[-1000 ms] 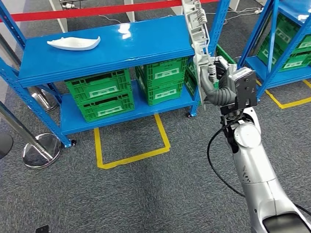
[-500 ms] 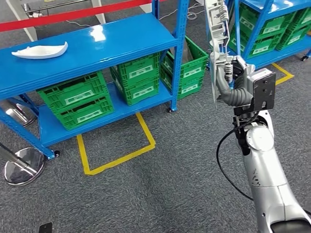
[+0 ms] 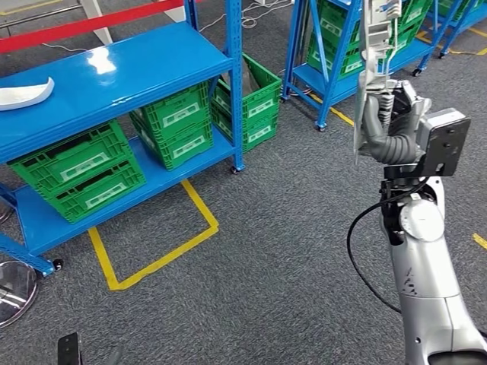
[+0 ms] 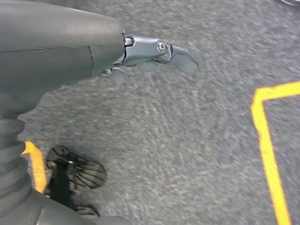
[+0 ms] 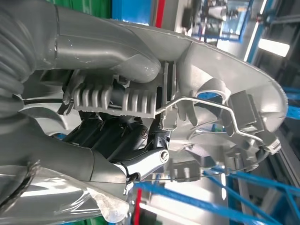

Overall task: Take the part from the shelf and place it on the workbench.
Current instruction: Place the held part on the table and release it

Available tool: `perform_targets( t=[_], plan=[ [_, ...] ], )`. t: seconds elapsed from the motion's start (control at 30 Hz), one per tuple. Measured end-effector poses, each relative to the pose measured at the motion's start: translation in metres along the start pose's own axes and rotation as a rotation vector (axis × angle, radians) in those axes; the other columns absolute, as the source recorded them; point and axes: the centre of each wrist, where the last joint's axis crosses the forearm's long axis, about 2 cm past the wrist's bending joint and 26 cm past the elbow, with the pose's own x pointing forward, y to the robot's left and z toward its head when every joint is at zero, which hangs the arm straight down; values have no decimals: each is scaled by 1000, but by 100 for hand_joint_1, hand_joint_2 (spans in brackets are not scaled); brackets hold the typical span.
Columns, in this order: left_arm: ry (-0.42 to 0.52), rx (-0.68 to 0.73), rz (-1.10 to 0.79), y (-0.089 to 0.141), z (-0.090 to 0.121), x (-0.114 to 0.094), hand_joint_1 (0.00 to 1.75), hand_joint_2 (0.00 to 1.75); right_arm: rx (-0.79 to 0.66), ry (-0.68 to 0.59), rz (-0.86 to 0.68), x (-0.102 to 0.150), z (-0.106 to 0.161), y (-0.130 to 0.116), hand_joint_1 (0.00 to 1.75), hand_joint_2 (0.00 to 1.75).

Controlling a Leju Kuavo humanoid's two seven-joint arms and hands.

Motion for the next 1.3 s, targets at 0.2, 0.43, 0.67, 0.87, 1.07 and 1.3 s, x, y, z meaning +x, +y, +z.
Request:
perform_targets(
  t=[0.2, 0.43, 0.67, 0.87, 1.07, 1.3],
  plan=[
    [1, -1, 17, -9, 2, 3, 0, 175, -14, -13, -3, -1, 1, -9, 175, 175],
    [-34, -1, 30, -13, -1, 10, 0, 175, 2, -26, -25, -1, 8, -9, 175, 175],
    [-61, 0, 29, -10, -2, 9, 0, 175, 4, -20, -32, -1, 14, -7, 175, 175],
    [-89, 13, 96, -5, -5, 9, 0, 175, -2, -21, -41, -2, 15, -4, 175, 175],
    [-94, 9, 161, -5, -6, 10, 0, 175, -26, -13, -44, -5, 22, -6, 175, 175],
    [-87, 51, 193, 1, -3, 2, 0, 175, -53, 9, -47, -11, 33, -12, 175, 175]
  ],
)
